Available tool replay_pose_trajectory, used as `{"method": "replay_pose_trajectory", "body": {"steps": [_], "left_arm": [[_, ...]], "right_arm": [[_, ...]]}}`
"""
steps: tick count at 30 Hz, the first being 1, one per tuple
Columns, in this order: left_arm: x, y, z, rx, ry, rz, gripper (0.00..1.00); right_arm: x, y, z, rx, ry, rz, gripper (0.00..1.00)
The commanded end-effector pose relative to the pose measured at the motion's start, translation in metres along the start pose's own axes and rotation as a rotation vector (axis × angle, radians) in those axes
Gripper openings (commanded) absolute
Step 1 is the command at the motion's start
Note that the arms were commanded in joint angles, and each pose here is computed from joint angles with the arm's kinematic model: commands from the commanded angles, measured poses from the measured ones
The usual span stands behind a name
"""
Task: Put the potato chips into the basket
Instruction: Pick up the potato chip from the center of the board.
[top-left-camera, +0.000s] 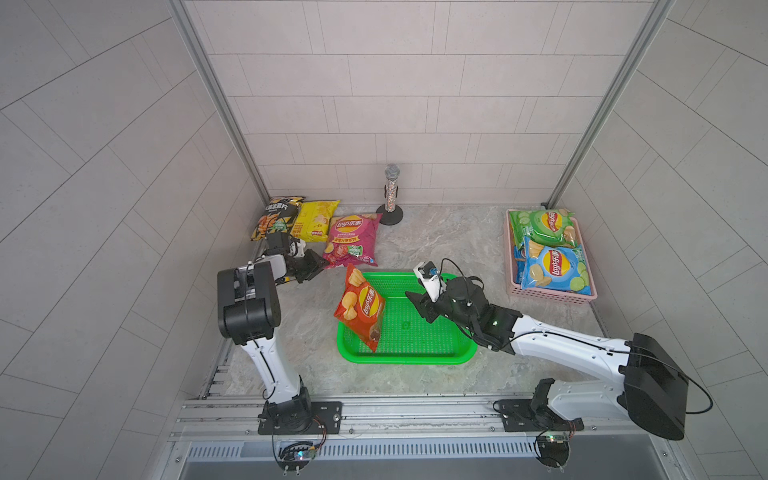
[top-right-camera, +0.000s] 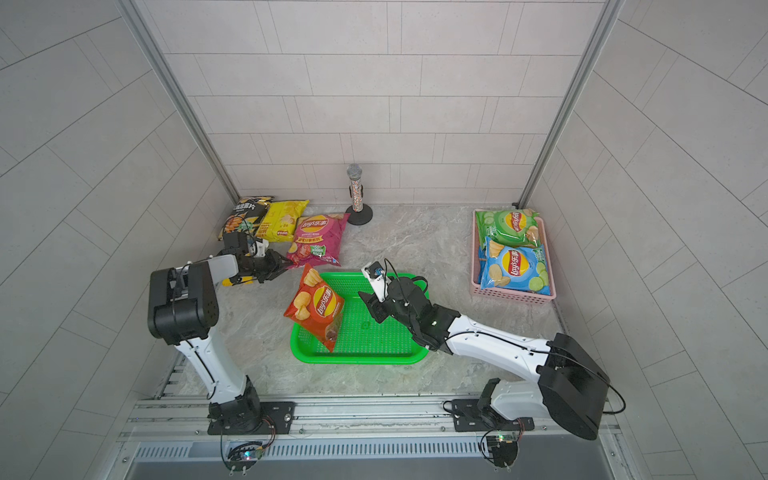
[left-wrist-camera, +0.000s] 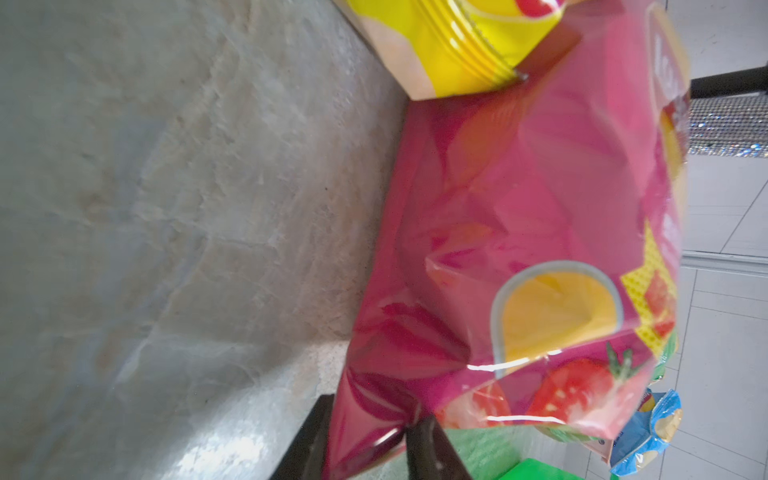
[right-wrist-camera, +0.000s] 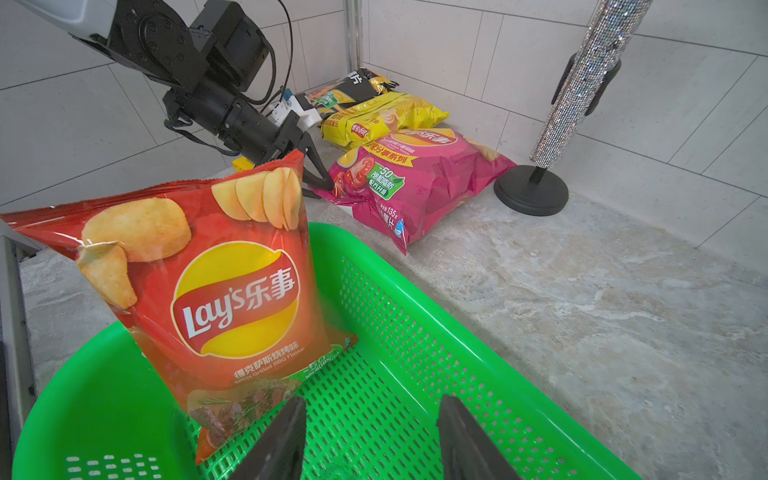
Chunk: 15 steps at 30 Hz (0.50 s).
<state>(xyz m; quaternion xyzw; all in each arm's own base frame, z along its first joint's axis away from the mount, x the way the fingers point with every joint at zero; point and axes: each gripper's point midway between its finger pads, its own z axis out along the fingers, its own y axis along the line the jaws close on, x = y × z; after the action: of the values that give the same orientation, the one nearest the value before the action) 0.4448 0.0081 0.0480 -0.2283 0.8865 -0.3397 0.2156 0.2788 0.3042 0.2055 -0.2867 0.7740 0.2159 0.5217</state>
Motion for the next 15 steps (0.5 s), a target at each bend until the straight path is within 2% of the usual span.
{"method": "replay_pose_trajectory", "body": {"steps": [1, 3, 6, 11, 15], "left_arm": [[-0.005, -0.005, -0.006, 0.016, -0.023, 0.024, 0.17], [-0.006, -0.009, -0.010, 0.018, -0.028, 0.042, 0.08], [-0.007, -0.015, -0.015, 0.028, -0.029, 0.064, 0.01], [-0.015, -0.040, -0.028, 0.085, -0.042, 0.115, 0.00], [-0.024, -0.071, -0.047, 0.142, -0.075, 0.200, 0.00]], "right_arm": [[-0.013, -0.004, -0.006, 0.018, -0.030, -0.005, 0.56], [-0.014, -0.003, -0.007, 0.015, -0.031, -0.005, 0.56], [-0.014, -0.003, -0.007, 0.014, -0.033, -0.005, 0.56], [-0.018, -0.002, -0.008, 0.008, -0.043, 0.004, 0.56], [-0.018, -0.002, -0.009, 0.006, -0.045, 0.006, 0.56]]}}
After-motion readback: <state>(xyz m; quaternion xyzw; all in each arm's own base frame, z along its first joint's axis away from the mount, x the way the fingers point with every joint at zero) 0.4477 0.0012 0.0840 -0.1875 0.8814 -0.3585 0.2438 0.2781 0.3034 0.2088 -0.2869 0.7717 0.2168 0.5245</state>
